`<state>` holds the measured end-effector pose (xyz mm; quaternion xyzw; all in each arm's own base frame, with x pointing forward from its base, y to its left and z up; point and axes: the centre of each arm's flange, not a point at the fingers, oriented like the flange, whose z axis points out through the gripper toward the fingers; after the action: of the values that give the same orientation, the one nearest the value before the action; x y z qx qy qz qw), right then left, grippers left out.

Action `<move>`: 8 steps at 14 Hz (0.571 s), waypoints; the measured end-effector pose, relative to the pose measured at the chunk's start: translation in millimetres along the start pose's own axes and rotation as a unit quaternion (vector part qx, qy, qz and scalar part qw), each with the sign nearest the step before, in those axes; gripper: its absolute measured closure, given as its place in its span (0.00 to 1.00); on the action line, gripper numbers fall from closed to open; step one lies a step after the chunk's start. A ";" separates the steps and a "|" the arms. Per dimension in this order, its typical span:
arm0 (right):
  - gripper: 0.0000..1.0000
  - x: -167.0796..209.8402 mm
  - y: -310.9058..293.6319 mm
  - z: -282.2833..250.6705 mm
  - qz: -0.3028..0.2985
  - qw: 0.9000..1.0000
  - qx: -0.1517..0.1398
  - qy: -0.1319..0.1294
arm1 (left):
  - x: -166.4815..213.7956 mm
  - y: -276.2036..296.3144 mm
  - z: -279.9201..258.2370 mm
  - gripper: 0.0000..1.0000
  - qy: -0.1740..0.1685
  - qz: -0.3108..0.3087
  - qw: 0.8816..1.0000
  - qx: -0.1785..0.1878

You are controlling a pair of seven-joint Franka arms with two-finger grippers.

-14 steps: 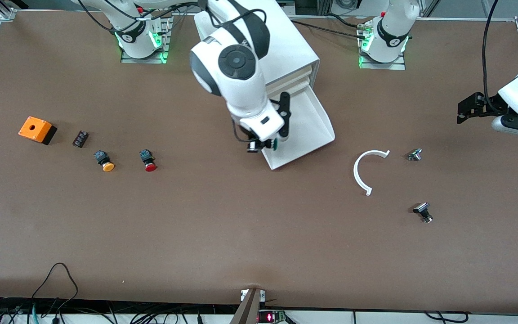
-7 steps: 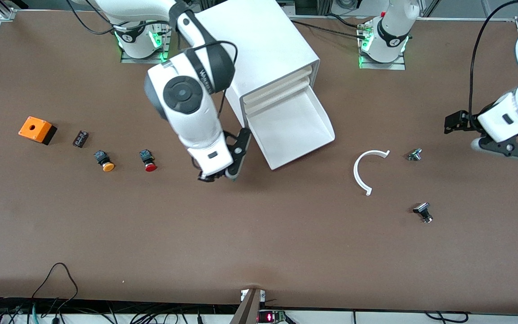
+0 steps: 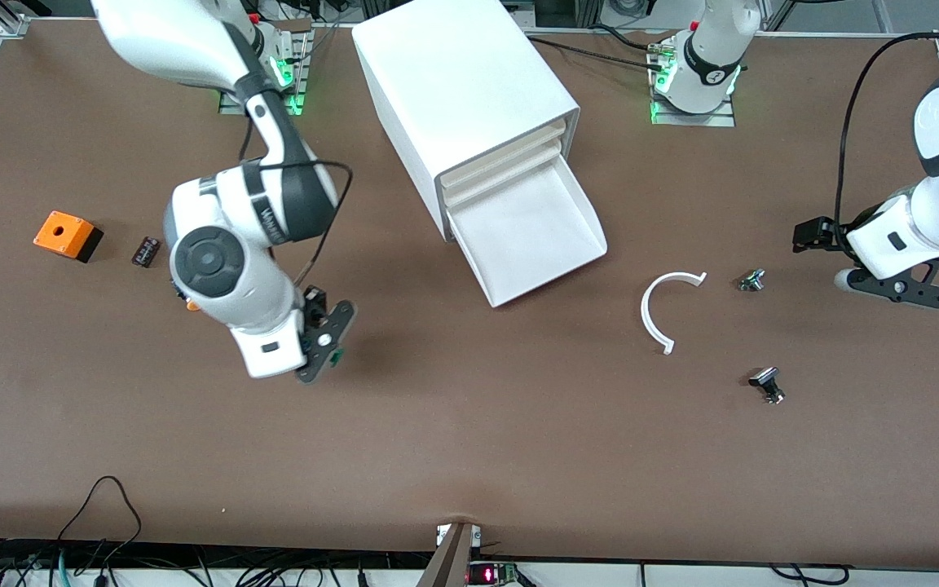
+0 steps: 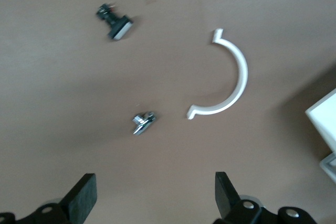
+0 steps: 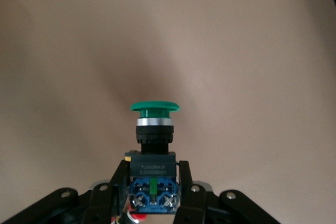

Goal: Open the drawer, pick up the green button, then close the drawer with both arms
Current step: 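Lift the green button out and carry it beside the red button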

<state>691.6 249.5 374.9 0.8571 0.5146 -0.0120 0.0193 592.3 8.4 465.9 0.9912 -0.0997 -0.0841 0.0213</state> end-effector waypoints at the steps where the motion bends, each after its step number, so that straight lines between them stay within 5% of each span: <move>1: 0.59 -10.2 10.7 8.7 -0.006 1.000 0.001 -0.001 | 8.3 5.1 7.4 0.01 0.012 -0.015 1.000 -0.010; 8: 0.59 -73.1 61.8 90.6 -0.102 0.995 -0.004 0.022 | 58.3 127.5 119.3 0.01 0.051 -0.155 0.986 -0.044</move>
<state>711.7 151.9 288.7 0.8004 0.5994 0.0068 0.0098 603.4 -131.2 346.5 0.9958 0.0599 -0.0404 0.0565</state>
